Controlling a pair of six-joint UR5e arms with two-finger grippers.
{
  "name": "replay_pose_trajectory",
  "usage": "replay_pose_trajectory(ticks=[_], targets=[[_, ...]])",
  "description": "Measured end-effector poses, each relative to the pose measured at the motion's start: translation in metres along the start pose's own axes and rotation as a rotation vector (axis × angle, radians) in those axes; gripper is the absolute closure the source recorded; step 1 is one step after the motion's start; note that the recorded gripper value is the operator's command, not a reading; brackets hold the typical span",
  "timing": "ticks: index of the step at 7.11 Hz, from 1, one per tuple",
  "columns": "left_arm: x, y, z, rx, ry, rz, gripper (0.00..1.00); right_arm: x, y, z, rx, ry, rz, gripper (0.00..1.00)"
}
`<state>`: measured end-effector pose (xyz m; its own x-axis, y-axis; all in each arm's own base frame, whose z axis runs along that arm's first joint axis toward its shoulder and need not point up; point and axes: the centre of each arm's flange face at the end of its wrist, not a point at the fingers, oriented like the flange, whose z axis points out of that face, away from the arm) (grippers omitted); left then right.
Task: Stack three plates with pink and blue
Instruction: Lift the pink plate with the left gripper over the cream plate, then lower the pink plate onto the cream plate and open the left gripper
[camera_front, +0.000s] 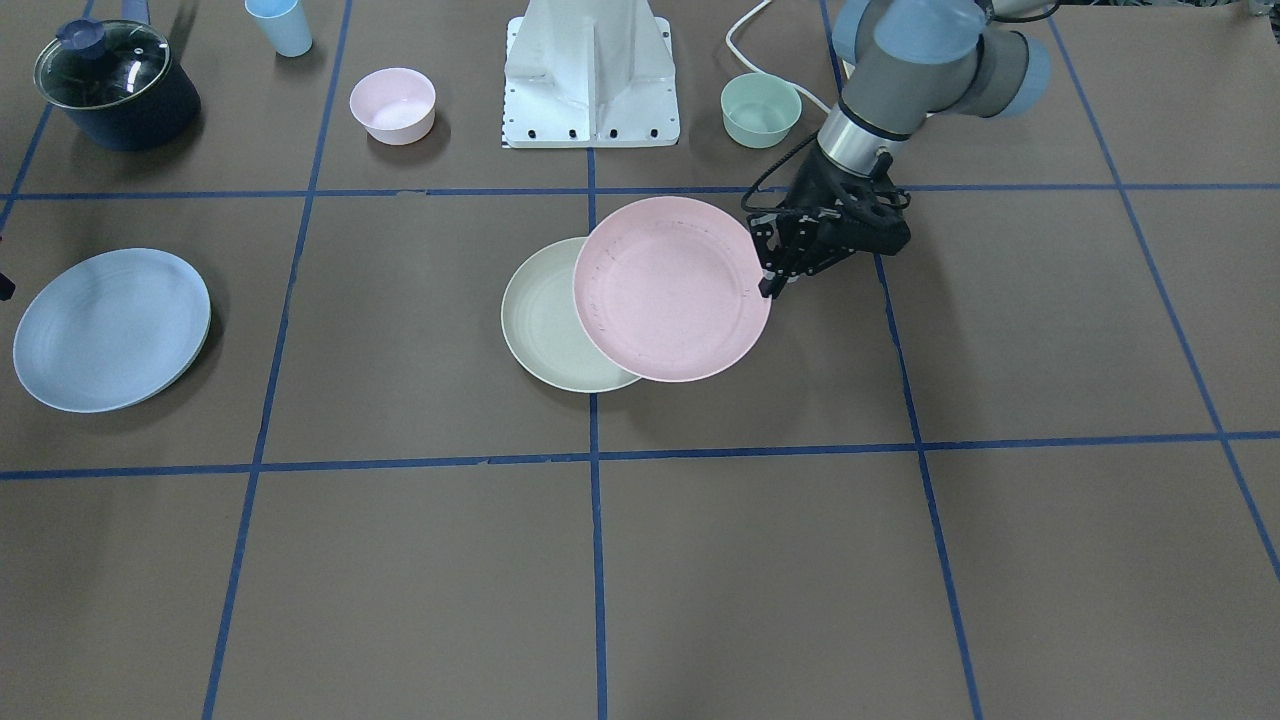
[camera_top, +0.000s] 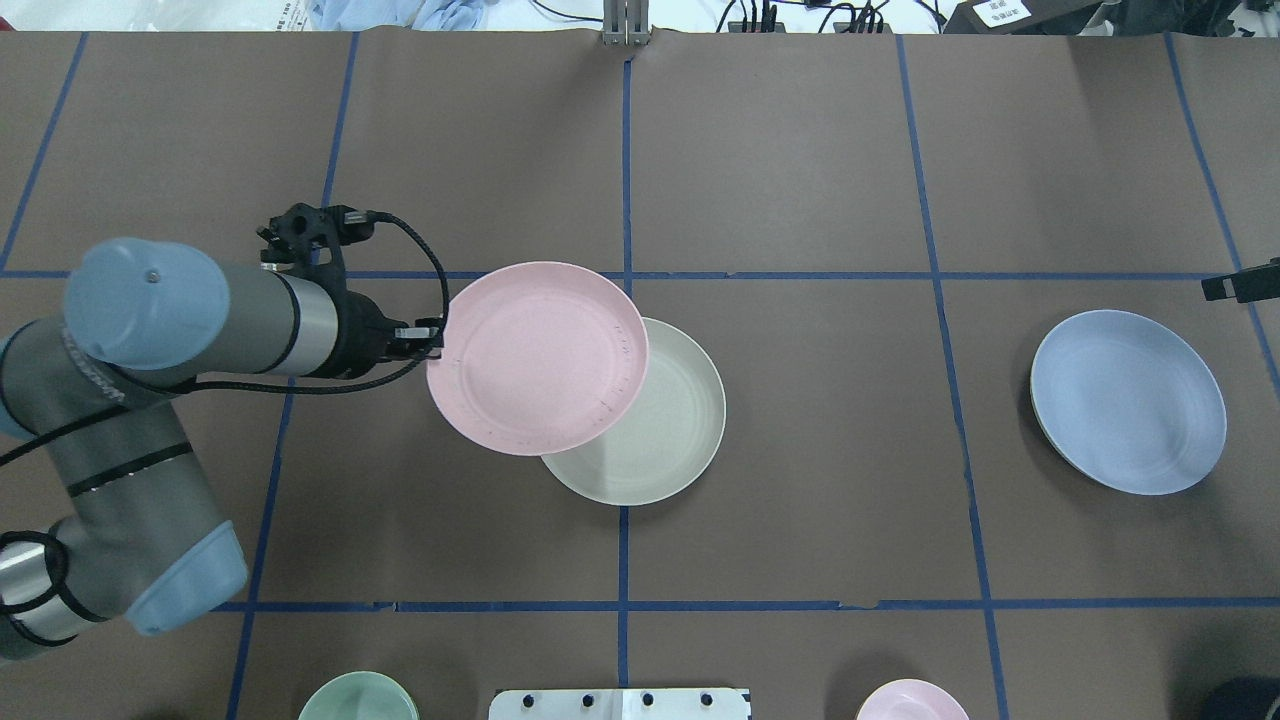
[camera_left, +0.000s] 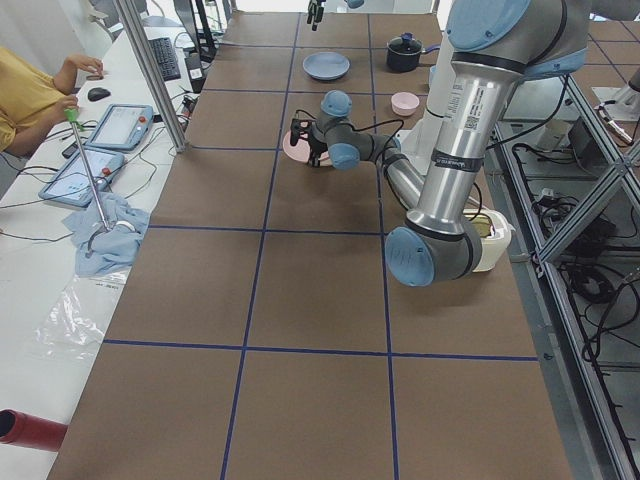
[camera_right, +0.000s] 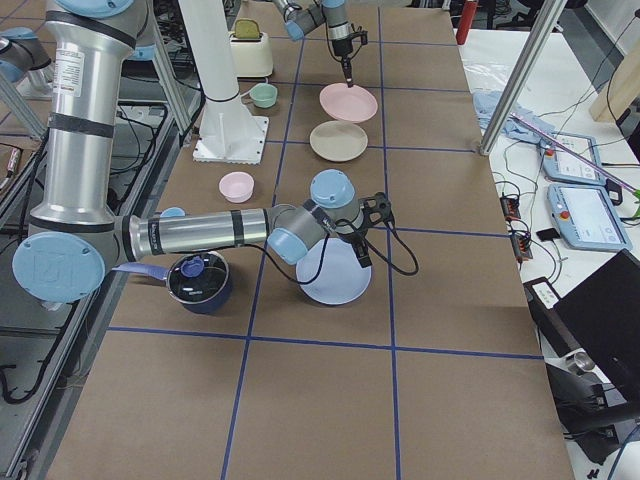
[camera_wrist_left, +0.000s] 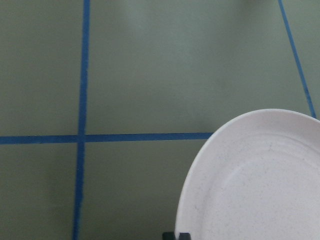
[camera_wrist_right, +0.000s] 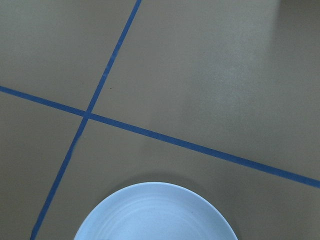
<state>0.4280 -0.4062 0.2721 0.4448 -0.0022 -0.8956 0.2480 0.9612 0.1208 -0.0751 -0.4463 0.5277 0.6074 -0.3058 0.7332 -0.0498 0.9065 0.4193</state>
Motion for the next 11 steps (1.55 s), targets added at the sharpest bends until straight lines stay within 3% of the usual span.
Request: replay_pose_trajectory(ticks=[4, 6, 9, 11], targets=[[0.039, 0.021, 0.041, -0.005, -0.010, -0.033, 1.00, 0.000, 0.000, 0.000, -0.001, -0.001, 0.000, 0.00], [0.048, 0.030, 0.051, -0.014, -0.012, -0.051, 0.00, 0.000, 0.000, 0.000, -0.001, -0.001, 0.000, 0.00], [0.049, 0.036, 0.053, 0.004, -0.015, -0.031, 0.00, 0.002, 0.003, 0.002, -0.007, 0.001, 0.006, 0.00], [0.026, 0.013, 0.022, 0.016, -0.016, 0.108, 0.00, 0.007, 0.022, 0.011, -0.037, 0.023, 0.041, 0.01]])
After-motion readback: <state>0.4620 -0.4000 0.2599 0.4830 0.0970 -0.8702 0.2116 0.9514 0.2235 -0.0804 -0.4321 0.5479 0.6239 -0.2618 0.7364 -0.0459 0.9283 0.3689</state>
